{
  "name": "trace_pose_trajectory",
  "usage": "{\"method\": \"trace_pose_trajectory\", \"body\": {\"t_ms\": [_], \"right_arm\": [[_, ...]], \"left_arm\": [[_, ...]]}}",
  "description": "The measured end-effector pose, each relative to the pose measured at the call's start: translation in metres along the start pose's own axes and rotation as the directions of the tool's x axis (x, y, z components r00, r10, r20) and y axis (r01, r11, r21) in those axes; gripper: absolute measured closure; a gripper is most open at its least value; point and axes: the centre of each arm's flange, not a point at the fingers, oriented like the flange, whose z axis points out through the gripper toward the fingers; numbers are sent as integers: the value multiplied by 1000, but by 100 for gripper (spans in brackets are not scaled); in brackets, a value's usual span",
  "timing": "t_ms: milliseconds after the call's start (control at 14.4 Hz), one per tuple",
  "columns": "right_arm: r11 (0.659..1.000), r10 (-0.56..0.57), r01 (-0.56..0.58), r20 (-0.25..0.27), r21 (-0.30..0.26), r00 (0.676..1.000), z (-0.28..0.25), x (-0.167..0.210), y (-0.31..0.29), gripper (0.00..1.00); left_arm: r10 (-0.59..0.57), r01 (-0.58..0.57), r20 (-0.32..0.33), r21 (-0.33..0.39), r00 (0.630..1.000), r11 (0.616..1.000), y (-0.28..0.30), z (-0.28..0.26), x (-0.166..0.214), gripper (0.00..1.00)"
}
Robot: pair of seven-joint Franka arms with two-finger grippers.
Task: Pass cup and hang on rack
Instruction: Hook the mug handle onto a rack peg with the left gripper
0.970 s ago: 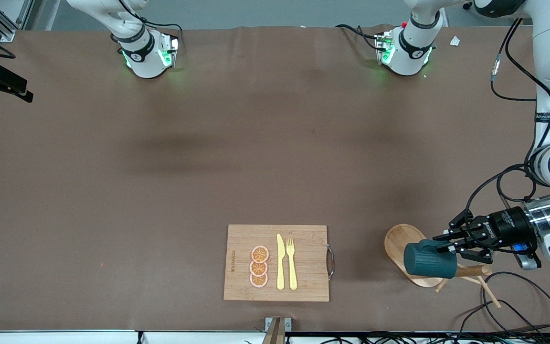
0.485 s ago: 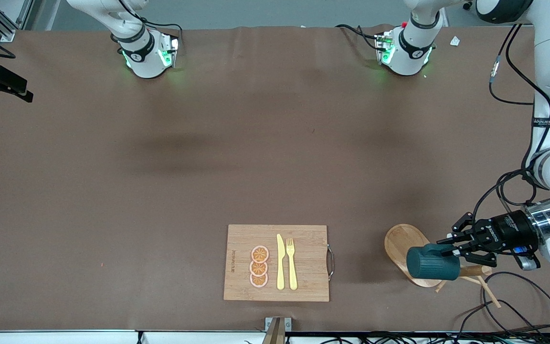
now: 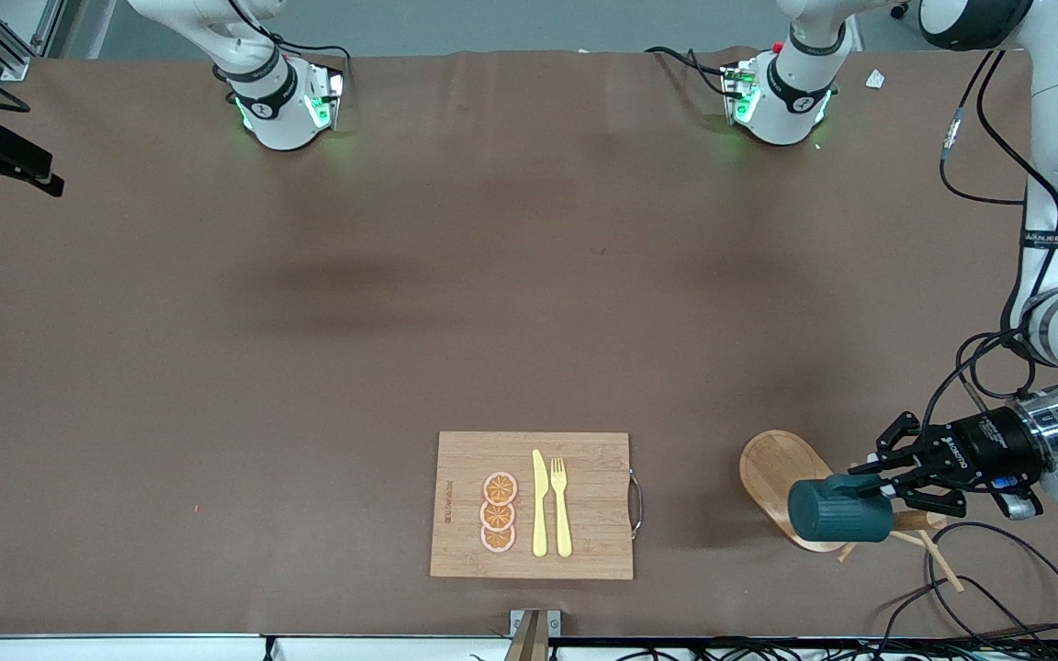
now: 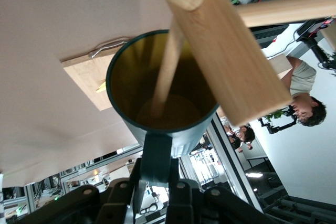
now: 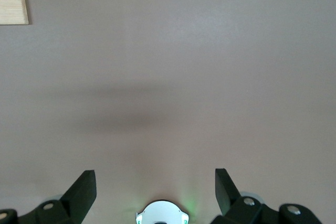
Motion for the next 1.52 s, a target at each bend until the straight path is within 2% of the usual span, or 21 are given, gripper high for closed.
{"method": "trace_pose_trajectory", "body": {"t_ms": [416, 1524], "right_arm": [[1000, 0, 0, -9, 0, 1000, -1, 1, 0, 0], [1000, 0, 0, -7, 0, 1000, -1, 1, 0, 0]], "left_arm": [[6, -6, 24, 9, 1000, 1000, -5, -17, 11, 79], [43, -43, 30, -2, 999, 999, -11, -22, 30, 79]]}}
